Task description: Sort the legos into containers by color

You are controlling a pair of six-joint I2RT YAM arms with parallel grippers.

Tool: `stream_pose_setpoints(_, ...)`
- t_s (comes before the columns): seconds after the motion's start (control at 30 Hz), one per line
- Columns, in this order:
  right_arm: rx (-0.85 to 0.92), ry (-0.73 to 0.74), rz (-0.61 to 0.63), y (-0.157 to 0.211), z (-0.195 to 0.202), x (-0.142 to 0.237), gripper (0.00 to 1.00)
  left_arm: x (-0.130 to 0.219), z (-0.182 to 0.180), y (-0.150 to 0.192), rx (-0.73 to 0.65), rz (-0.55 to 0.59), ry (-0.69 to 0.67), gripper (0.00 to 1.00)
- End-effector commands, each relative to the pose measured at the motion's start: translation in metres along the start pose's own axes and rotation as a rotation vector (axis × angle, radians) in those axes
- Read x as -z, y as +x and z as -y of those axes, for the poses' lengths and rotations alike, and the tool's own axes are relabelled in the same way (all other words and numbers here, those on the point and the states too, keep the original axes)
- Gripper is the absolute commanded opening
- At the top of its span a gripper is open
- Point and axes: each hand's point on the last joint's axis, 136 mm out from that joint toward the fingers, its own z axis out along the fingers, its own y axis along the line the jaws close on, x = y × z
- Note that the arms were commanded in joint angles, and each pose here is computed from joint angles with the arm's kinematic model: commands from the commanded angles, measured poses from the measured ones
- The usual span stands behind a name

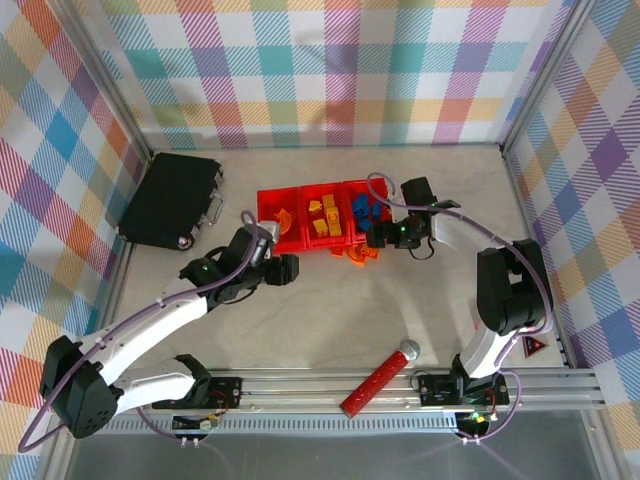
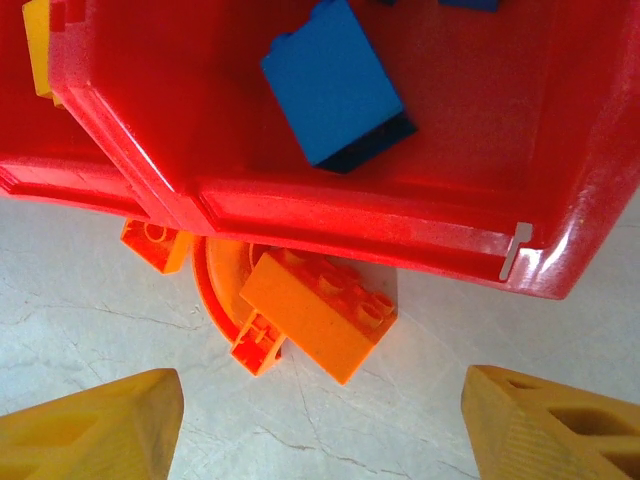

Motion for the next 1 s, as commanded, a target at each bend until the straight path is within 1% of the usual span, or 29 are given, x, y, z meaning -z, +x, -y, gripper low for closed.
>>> stream_pose_setpoints(0.0, 0.011, -0.037, 0.016, -0.007, -0.005, -0.001, 0.74, -0.017, -0.009, 0.024, 0.151, -0.052, -0.036, 0.67)
stream_pose_setpoints(0.07, 0.011, -0.044, 0.01, -0.006, -0.005, -0.002, 0.74, -0.028, -0.014, 0.033, 0.179, -0.104, -0.083, 0.64)
stream_pose_setpoints(0.13, 0.012, -0.045, 0.008, -0.007, -0.005, -0.003, 0.74, -0.037, -0.013, 0.037, 0.185, -0.136, -0.095, 0.62)
stream_pose_setpoints(0.27, 0.009, -0.049, 0.009, -0.008, -0.004, -0.003, 0.74, -0.058, -0.019, 0.041, 0.186, -0.169, -0.154, 0.6)
stream_pose_setpoints(0.33, 0.009, -0.052, 0.011, -0.009, -0.004, -0.004, 0.74, -0.071, -0.017, 0.04, 0.178, -0.192, -0.174, 0.57)
stream_pose_setpoints(0.5, 0.008, -0.053, 0.015, -0.012, -0.002, -0.003, 0.73, -0.106, -0.018, 0.033, 0.194, -0.21, -0.207, 0.52)
stream_pose_setpoints(0.67, 0.001, -0.053, 0.011, -0.012, 0.002, -0.003, 0.74, -0.138, -0.026, 0.027, 0.233, -0.226, -0.213, 0.44)
stream_pose_setpoints(0.97, -0.015, -0.072, 0.007, -0.012, 0.005, -0.009, 0.74, -0.163, -0.036, 0.006, 0.241, -0.209, -0.223, 0.39)
